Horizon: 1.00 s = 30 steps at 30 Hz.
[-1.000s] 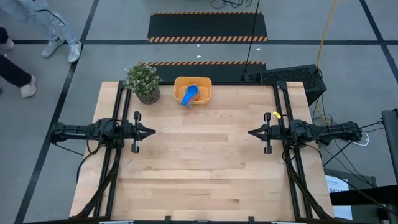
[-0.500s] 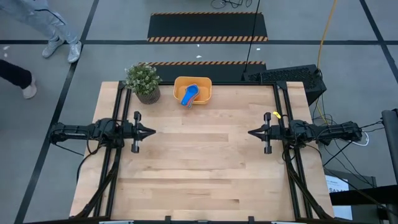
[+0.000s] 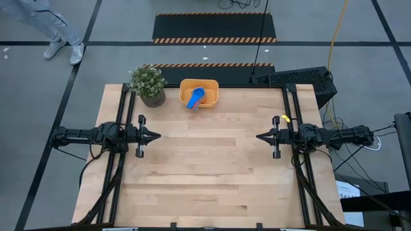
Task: Nest measuring cups in basket
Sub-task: Return to Home Position
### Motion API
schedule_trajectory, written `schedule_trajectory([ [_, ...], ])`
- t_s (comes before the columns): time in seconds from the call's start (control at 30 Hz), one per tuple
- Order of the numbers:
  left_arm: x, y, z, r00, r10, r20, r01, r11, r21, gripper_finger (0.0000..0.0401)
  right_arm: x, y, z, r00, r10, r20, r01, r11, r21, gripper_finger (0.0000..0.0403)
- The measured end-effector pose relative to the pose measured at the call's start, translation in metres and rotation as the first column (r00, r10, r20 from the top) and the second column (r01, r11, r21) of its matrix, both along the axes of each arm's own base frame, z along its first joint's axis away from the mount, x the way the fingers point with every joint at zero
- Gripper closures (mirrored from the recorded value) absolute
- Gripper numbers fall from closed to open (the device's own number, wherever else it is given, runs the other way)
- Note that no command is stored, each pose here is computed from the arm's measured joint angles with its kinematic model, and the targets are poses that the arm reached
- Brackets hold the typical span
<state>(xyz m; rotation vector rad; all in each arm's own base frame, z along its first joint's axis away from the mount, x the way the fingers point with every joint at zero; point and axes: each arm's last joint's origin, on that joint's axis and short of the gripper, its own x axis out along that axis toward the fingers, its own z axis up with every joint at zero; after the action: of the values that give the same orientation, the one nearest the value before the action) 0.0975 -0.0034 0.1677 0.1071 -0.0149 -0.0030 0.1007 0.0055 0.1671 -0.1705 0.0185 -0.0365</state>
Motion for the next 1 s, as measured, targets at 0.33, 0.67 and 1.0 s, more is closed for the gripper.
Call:
schedule_trajectory([
  [0.33, 0.0, 0.0, 0.0028, 0.999, 0.002, 0.036, -0.001, 1.0, -0.002, 0.0375, 0.0, 0.0, 0.0, 1.0, 0.0, 0.0, 0.0, 1.0, 0.0, 0.0403],
  [0.67, 0.0, 0.0, 0.0044, 0.999, 0.001, 0.053, -0.001, 1.0, -0.003, 0.0375, 0.0, 0.0, 0.0, 1.0, 0.0, 0.0, 0.0, 1.0, 0.0, 0.0403],
  [1.0, -0.0001, 0.0, 0.0049, 0.998, 0.001, 0.056, -0.001, 1.0, -0.003, 0.0375, 0.0, 0.0, 0.0, 1.0, 0.0, 0.0, 0.0, 1.0, 0.0, 0.0403],
])
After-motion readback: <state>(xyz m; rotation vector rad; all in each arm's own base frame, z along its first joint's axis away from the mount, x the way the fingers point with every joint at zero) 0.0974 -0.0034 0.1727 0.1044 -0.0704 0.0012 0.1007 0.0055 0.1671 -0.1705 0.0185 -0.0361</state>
